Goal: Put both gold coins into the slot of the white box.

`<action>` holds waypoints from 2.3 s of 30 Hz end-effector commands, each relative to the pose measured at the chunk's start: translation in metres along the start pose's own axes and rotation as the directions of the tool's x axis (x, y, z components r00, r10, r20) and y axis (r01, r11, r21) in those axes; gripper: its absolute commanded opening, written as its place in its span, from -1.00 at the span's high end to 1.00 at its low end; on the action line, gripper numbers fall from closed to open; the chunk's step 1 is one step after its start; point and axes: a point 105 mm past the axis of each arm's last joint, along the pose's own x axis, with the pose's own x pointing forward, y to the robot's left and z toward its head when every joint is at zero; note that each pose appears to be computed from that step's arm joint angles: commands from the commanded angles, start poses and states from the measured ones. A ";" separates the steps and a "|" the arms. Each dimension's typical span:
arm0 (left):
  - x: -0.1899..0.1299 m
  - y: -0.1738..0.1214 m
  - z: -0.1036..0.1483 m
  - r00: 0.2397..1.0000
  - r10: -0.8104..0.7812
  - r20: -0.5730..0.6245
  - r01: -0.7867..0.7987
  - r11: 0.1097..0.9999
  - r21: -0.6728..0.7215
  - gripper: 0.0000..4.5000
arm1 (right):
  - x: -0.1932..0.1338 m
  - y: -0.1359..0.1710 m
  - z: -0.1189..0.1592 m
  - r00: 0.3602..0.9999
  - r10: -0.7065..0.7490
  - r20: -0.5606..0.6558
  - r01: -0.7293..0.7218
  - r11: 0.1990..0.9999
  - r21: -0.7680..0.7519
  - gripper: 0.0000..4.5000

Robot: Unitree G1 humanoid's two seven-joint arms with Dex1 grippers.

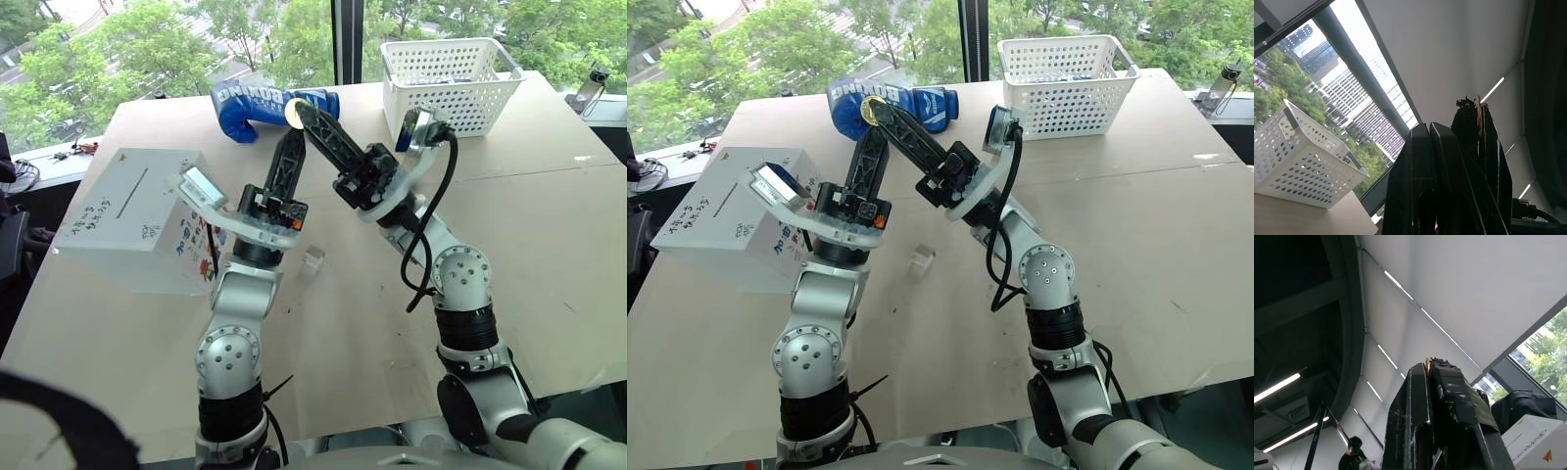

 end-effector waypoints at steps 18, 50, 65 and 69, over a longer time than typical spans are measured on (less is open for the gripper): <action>-0.009 -0.019 0.020 0.990 -0.113 0.089 0.119 0.991 -0.057 0.08 | 0.021 0.019 -0.003 0.996 0.090 0.021 -0.090 0.996 0.010 1.00; -0.011 -0.027 0.012 0.986 -0.149 0.079 0.154 0.986 -0.067 0.98 | 0.014 0.031 -0.027 0.978 0.158 -0.132 -0.153 0.987 0.052 1.00; 0.016 -0.043 0.050 0.981 -0.165 0.098 0.151 0.979 0.136 1.00 | -0.021 -0.010 0.003 0.983 -0.011 -0.184 -0.023 0.983 -0.182 -0.69; 0.035 -0.068 0.077 0.976 -0.190 0.103 0.154 0.946 0.287 1.00 | -0.035 -0.029 0.018 0.959 -0.063 -0.277 -0.056 0.915 -0.400 -0.69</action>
